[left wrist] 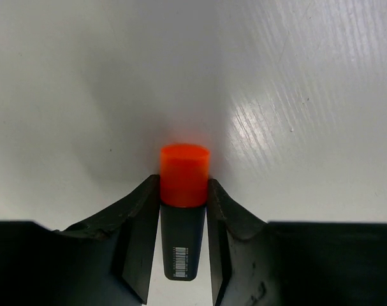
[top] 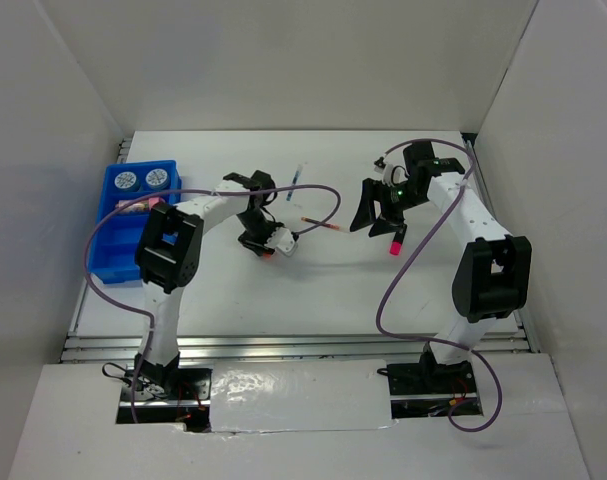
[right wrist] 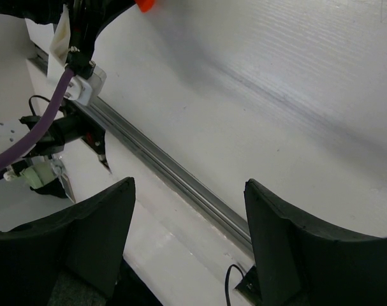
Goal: Sort the stationery into containers
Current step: Pick up the pen from the center of the board.
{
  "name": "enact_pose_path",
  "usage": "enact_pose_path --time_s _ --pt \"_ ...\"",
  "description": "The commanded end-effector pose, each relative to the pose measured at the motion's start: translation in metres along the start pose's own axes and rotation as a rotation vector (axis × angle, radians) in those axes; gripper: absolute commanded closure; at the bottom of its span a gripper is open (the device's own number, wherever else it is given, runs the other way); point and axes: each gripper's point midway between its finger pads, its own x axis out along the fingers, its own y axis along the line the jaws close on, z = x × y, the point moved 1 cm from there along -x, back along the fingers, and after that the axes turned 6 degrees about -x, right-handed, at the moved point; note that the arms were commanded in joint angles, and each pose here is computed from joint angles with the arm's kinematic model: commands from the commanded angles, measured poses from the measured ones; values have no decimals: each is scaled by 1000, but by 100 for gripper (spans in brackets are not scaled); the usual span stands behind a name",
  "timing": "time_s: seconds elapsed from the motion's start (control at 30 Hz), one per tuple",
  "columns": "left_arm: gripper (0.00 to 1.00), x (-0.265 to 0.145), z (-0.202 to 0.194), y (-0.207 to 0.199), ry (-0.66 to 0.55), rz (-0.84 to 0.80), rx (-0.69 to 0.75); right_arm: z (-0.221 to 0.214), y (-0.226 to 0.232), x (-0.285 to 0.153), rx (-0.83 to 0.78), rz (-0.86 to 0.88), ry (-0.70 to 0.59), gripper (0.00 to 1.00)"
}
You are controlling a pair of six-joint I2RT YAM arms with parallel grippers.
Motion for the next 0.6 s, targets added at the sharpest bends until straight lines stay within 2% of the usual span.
enact_pose_path --time_s 0.0,0.13,0.23,0.3,0.4,0.5,0.57 --pt "58 15 -27 -5 47 -9 -9 5 8 -10 -53 9 -54 24" --pt "67 11 -35 -15 55 -15 -54 6 10 -10 -55 13 -55 24" --pt "81 7 -37 -18 65 7 -88 6 11 -11 -55 16 -55 24" --pt "87 -8 -29 -14 43 54 -122 6 11 -11 -57 17 -55 24" --pt "93 -44 -9 -4 -34 133 -172 5 11 -10 -57 18 -57 24" --pt "97 -101 15 6 -115 261 -212 5 11 -8 -56 23 -51 24" --pt "98 -130 17 4 -159 305 -256 5 13 -7 -59 27 -45 25"
